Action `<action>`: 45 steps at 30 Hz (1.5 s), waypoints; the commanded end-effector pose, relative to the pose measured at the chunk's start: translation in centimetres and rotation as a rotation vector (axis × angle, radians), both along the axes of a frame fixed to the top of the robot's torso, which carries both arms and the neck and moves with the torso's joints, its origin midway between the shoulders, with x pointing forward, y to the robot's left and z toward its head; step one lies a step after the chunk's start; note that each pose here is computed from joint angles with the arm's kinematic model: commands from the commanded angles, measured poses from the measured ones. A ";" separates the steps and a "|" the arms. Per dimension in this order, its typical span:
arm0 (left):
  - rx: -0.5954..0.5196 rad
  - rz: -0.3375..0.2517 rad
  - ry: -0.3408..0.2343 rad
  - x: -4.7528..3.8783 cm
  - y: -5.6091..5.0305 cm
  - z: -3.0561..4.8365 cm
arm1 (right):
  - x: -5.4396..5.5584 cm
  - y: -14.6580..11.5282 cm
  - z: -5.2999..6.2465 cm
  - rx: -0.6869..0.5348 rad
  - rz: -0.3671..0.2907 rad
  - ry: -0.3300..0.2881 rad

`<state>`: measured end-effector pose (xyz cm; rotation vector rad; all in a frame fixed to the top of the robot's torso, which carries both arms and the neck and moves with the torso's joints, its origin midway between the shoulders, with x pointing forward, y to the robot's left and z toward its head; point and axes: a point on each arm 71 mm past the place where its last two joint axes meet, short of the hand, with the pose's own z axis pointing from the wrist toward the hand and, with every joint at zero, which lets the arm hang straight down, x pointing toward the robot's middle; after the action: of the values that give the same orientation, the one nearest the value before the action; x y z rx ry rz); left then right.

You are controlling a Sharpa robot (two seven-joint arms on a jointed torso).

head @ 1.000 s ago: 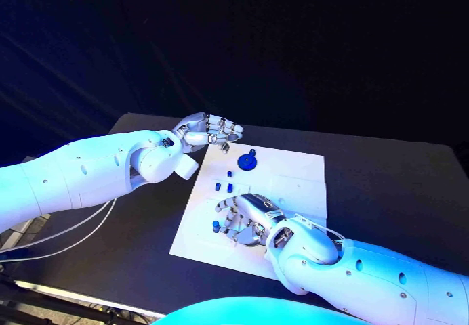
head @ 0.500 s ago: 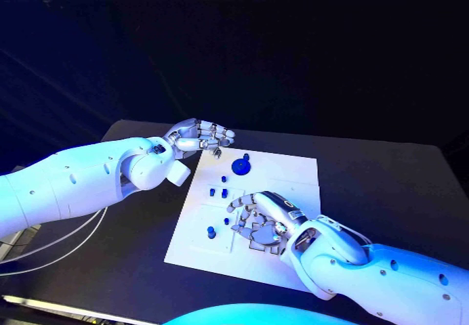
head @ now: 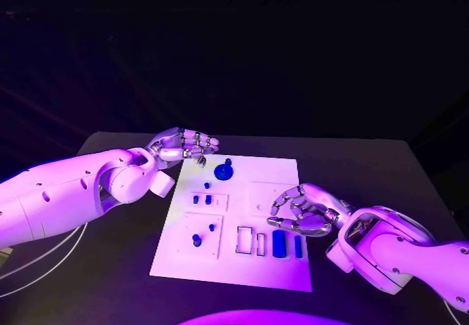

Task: Assemble the parts on the task board

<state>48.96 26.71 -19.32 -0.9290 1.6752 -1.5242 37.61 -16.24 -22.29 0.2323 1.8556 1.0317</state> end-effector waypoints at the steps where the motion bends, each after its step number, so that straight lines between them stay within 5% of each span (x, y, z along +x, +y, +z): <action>1: -0.010 -0.006 -0.007 -0.19 -0.2 0.02 | -0.5 -1.0 -1.0 -0.086 -0.044 0.150; 15: -0.013 -0.011 -0.005 -0.53 -0.3 -0.06 | -1.6 -3.0 -3.0 -0.306 -0.165 0.205; 32: -0.018 -0.011 -0.007 -0.68 -0.4 0.03 | -1.6 -1.2 -3.9 -0.339 -0.154 0.163; 45: -0.017 -0.014 -0.003 -0.69 -0.4 0.00 | -1.7 0.0 -5.3 -0.393 -0.091 0.191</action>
<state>48.30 26.50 -19.43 -0.9274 1.6816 -1.5333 36.05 -16.39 -27.24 0.2446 2.1228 0.6041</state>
